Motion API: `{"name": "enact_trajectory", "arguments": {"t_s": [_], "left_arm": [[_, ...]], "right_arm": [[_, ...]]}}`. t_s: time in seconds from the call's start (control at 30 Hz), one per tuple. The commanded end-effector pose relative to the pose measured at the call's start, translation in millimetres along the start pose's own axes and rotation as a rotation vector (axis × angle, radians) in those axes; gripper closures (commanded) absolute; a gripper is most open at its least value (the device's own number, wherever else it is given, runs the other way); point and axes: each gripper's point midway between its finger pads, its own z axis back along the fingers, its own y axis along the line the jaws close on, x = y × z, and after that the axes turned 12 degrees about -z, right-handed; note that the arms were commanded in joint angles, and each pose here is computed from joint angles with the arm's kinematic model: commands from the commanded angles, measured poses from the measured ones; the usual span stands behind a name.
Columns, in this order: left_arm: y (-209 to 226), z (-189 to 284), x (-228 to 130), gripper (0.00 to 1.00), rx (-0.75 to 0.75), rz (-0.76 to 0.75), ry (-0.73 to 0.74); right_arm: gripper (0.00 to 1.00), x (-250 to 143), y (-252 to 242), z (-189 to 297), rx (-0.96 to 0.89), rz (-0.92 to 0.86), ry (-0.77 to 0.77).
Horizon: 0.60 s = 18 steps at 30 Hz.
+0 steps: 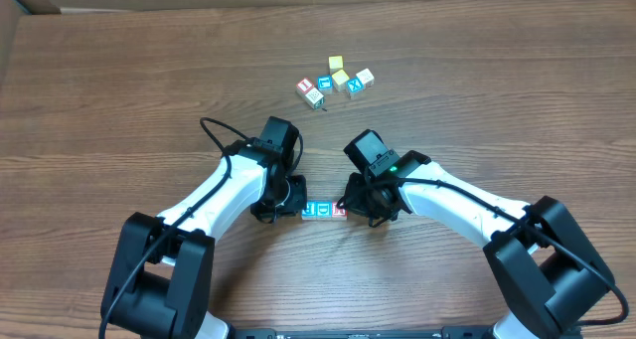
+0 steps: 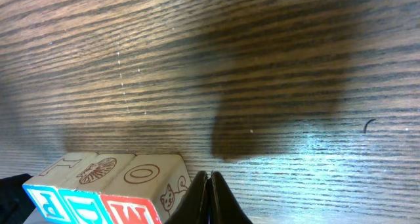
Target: Flip 3 blocks
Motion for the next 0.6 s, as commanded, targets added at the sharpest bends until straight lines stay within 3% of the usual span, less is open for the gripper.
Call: {"name": "enact_trajectory", "arguments": {"t_s": [0.0,0.57], "left_arm": [[-1.3,-7.2,-10.0,0.96,-0.008,-0.024,0.034],[-3.2,-9.0,-7.9,0.95,-0.021,-0.026,0.022]], "right_arm": [[0.96,-2.8,2.5,0.0,0.009,0.028,0.007],[0.96,-7.8,9.7,0.3,0.045,0.075,0.038]]}}
